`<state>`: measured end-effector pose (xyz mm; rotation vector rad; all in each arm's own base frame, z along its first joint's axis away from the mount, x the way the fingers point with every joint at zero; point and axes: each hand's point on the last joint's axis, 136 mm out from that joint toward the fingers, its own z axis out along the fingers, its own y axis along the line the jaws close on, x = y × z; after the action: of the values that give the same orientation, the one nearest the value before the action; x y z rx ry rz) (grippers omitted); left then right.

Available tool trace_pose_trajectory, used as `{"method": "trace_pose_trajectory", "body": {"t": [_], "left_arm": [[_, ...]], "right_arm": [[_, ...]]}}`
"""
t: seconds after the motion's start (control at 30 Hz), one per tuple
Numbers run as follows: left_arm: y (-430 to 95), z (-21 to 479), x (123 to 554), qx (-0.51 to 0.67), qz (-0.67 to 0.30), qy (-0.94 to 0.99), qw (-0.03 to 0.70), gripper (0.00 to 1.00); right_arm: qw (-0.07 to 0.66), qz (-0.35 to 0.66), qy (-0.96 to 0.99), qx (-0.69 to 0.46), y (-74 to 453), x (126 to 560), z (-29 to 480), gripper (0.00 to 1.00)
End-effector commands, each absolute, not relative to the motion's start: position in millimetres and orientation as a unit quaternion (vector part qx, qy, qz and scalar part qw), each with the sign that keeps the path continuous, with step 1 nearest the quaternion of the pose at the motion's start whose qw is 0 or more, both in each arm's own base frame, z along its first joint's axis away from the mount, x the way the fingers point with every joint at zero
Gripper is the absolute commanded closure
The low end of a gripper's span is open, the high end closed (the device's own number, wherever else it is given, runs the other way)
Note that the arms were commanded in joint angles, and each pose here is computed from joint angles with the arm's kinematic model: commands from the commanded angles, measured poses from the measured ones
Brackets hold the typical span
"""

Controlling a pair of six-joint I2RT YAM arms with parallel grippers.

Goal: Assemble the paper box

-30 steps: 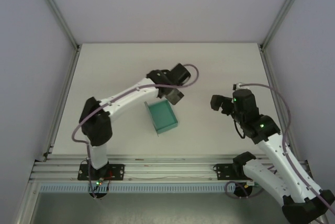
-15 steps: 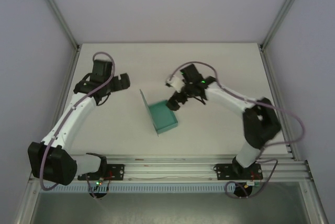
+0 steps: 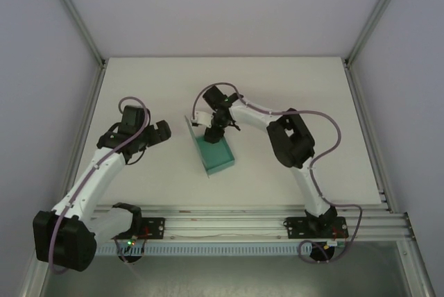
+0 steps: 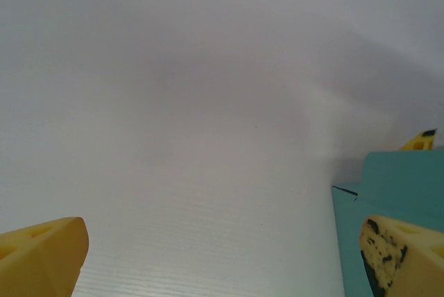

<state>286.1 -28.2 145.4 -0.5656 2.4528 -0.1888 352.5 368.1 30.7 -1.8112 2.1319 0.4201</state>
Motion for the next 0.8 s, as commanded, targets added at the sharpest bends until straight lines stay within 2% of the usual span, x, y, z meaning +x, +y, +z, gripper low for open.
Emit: {"method": "trace_pose_trajectory", "body": {"t": [0.0, 0.1, 0.2, 0.3, 0.37, 0.4, 0.57, 0.77], "left_arm": [[-19.9, 159.2, 287.3, -0.228, -0.060, 0.917, 0.322, 0.00], [-18.2, 163.8, 287.5, -0.229, -0.057, 0.914, 0.329, 0.00], [-15.6, 167.6, 288.4, -0.233, -0.053, 0.911, 0.337, 0.00], [-10.3, 170.5, 288.6, -0.244, -0.043, 0.906, 0.343, 0.00], [-9.0, 170.8, 289.7, -0.248, -0.040, 0.904, 0.345, 0.00], [-9.7, 171.2, 290.9, -0.248, -0.043, 0.904, 0.347, 0.00], [-18.3, 172.5, 303.4, -0.241, -0.066, 0.901, 0.355, 0.00], [-46.0, 170.3, 316.7, -0.163, -0.118, 0.914, 0.353, 0.00]], "right_arm": [[0.179, 0.123, 0.772, -0.597, 360.3, 357.3, 49.1, 0.71], [0.234, 0.087, 0.816, -0.521, 343.9, 369.1, 57.8, 0.85], [0.276, 0.052, 0.873, -0.399, 313.6, 374.4, 67.5, 0.87], [0.320, -0.002, 0.930, -0.180, 260.0, 377.7, 83.1, 0.87], [0.325, -0.043, 0.945, 0.006, 212.9, 364.8, 90.8, 0.87], [0.319, -0.050, 0.945, 0.057, 200.9, 353.8, 89.6, 0.87], [0.316, -0.047, 0.935, 0.154, 194.2, 312.7, 77.3, 0.86], [0.295, -0.078, 0.944, 0.124, 204.9, 302.7, 55.3, 0.80]]}}
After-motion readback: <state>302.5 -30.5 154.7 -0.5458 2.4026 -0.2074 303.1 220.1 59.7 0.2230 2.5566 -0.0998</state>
